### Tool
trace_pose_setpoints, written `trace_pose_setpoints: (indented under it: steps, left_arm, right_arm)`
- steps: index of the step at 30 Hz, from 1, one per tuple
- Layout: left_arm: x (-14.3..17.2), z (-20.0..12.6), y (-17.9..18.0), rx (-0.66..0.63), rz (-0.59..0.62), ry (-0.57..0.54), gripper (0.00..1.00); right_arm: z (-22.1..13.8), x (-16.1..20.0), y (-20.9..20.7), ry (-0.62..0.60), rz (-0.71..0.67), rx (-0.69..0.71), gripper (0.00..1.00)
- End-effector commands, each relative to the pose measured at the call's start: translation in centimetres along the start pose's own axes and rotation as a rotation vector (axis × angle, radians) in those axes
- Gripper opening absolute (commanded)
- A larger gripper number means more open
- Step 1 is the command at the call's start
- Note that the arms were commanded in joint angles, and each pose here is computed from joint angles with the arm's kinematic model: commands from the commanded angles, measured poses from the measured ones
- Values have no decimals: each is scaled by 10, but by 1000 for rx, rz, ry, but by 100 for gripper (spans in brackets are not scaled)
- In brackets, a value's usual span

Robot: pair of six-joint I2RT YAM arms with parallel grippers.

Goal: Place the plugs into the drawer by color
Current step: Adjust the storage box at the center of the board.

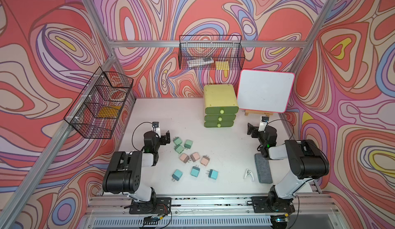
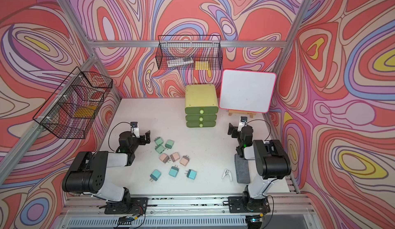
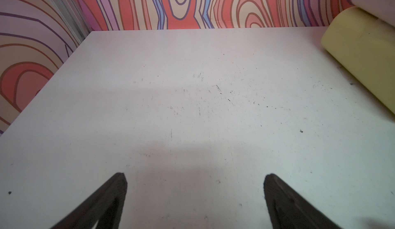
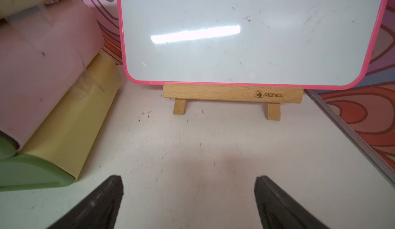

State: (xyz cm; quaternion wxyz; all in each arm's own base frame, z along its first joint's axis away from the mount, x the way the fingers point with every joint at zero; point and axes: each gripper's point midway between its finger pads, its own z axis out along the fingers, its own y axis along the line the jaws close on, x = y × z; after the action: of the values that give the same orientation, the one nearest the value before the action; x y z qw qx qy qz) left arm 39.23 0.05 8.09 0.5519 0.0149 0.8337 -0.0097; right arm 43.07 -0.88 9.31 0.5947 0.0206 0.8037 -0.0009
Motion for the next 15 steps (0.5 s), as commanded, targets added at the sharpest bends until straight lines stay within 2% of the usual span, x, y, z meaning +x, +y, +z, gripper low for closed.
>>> trace_pose_setpoints:
  steps: [1,12,15]
  left_arm:
    - [-7,-1,3,-12,-4,-27,99]
    - [-7,-1,3,-15,-6,-27,99]
    - [-7,-2,7,-38,-12,-24,99]
  right_arm:
    - [-2,-3,0,-9,-4,5,98]
    - [-3,-4,0,-12,-4,10,98]
    - [-12,-30,-15,-25,31,108,98]
